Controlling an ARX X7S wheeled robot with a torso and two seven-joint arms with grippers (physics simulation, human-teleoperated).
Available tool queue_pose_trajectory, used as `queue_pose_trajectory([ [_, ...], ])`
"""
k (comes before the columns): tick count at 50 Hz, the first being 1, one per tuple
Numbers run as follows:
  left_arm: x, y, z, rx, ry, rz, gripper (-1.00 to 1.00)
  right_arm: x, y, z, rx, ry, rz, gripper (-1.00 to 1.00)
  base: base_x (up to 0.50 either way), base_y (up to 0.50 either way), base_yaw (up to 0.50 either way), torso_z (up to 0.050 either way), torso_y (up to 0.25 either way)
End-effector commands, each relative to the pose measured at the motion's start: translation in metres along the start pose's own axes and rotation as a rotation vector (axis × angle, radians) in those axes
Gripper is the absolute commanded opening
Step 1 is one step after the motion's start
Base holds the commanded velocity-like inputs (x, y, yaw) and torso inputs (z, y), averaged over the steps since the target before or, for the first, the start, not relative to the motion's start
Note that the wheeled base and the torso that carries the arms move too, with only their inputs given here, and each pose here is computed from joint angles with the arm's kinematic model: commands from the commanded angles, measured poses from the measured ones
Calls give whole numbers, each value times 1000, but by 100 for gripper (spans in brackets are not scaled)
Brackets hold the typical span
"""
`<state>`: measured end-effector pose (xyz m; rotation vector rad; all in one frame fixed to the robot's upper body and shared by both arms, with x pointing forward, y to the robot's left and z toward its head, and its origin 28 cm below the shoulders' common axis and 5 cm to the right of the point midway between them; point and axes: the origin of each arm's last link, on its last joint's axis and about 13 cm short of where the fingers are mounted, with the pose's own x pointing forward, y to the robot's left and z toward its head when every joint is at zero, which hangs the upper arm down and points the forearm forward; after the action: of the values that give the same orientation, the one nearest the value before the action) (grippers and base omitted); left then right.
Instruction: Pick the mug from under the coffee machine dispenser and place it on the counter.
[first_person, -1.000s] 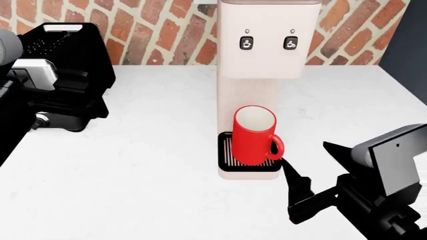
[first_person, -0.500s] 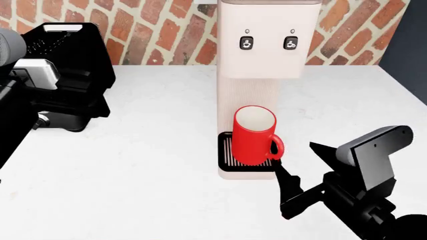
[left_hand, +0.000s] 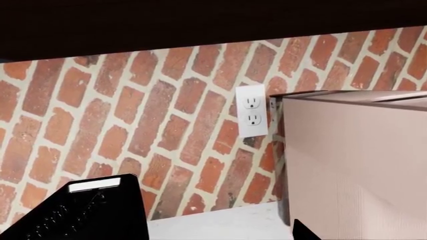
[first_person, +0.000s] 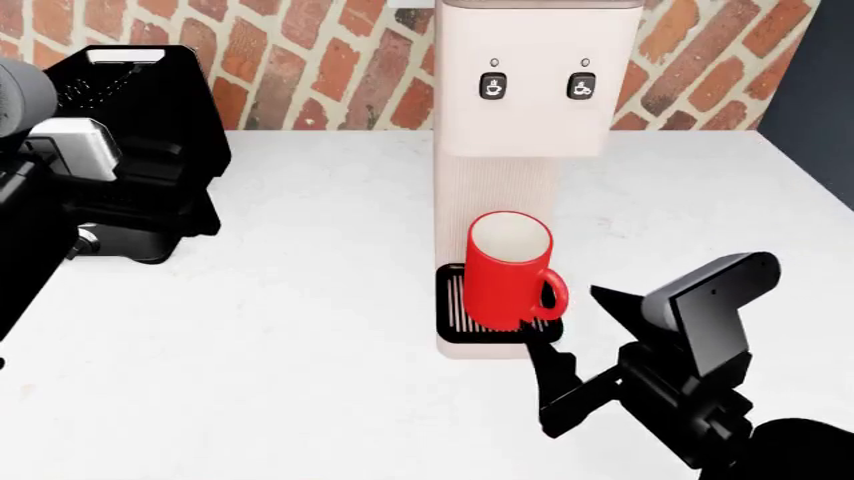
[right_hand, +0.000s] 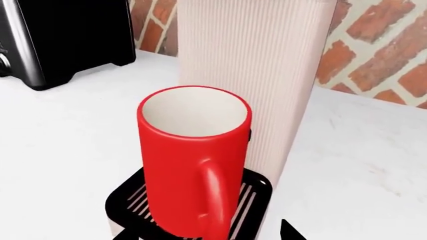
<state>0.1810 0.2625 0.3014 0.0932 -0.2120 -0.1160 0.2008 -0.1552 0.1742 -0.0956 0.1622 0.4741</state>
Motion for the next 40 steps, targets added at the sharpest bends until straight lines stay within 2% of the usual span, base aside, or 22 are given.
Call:
queue_pose_trajectory([
  [1, 0, 1, -2, 0, 2, 1, 100, 6, 1, 2, -3, -18, 23, 100, 0, 0, 0, 0, 0],
  [22, 0, 1, -2, 3, 1, 3, 100, 12, 0, 2, 2, -32, 34, 100, 0, 0, 0, 0, 0],
  [40, 1, 1, -2, 4, 1, 9, 100, 18, -7, -1, 17, -40, -7, 100, 0, 0, 0, 0, 0],
])
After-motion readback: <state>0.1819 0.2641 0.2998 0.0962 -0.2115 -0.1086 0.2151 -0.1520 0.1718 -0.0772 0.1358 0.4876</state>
